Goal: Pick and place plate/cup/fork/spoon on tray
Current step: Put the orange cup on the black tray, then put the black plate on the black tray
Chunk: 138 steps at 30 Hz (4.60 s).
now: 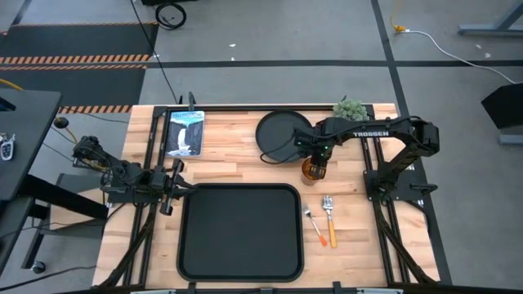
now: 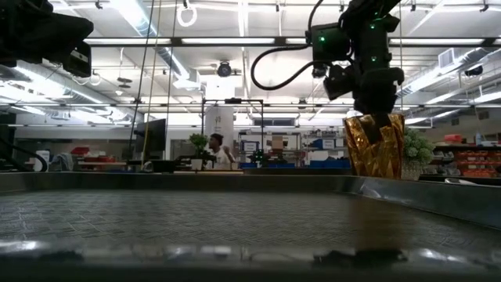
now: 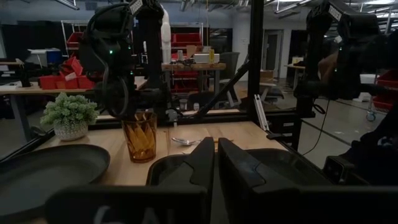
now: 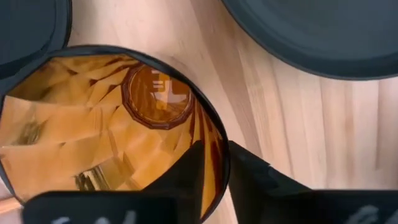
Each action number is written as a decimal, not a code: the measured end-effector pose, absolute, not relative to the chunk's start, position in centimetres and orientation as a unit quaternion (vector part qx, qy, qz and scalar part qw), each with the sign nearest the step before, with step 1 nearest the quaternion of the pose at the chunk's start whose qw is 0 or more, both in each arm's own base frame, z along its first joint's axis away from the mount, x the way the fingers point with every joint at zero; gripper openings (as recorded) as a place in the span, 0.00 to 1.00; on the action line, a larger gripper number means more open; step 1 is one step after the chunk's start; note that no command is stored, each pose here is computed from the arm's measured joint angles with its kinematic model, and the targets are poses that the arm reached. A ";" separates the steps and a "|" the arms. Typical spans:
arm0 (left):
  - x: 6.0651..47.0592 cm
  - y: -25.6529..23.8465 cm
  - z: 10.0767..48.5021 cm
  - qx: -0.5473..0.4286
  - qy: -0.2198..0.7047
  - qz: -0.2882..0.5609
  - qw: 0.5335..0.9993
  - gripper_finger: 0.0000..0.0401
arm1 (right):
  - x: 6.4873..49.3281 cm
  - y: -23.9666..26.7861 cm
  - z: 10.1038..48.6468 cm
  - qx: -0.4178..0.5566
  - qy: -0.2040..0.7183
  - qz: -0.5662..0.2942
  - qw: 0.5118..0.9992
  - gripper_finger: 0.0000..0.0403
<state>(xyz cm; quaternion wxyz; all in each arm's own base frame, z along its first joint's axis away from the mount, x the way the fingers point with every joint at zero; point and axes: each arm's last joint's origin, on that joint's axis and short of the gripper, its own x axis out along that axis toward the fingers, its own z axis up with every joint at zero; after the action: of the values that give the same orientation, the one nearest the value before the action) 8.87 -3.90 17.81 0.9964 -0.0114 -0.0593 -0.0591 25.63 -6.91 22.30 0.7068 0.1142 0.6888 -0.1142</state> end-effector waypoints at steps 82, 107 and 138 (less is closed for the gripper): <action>8.9 -3.9 17.8 -0.012 -0.060 -0.059 0.996 0.07 | 39.0 1.4 23.5 0.023 0.709 0.078 0.701 0.24; 8.9 -3.9 17.8 -0.011 -0.059 -0.059 0.996 0.07 | 39.6 -8.1 29.4 0.035 0.625 -0.050 0.778 0.38; 8.9 -3.9 17.8 -0.011 -0.059 -0.059 0.996 0.07 | 26.6 -9.2 17.3 -0.112 0.623 -0.083 0.770 0.41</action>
<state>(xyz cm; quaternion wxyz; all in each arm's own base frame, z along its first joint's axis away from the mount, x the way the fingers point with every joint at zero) 8.87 -3.90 17.81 0.9964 -0.0115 -0.0595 -0.0590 26.58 -9.25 17.28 0.7700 -0.1123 0.6226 -0.0828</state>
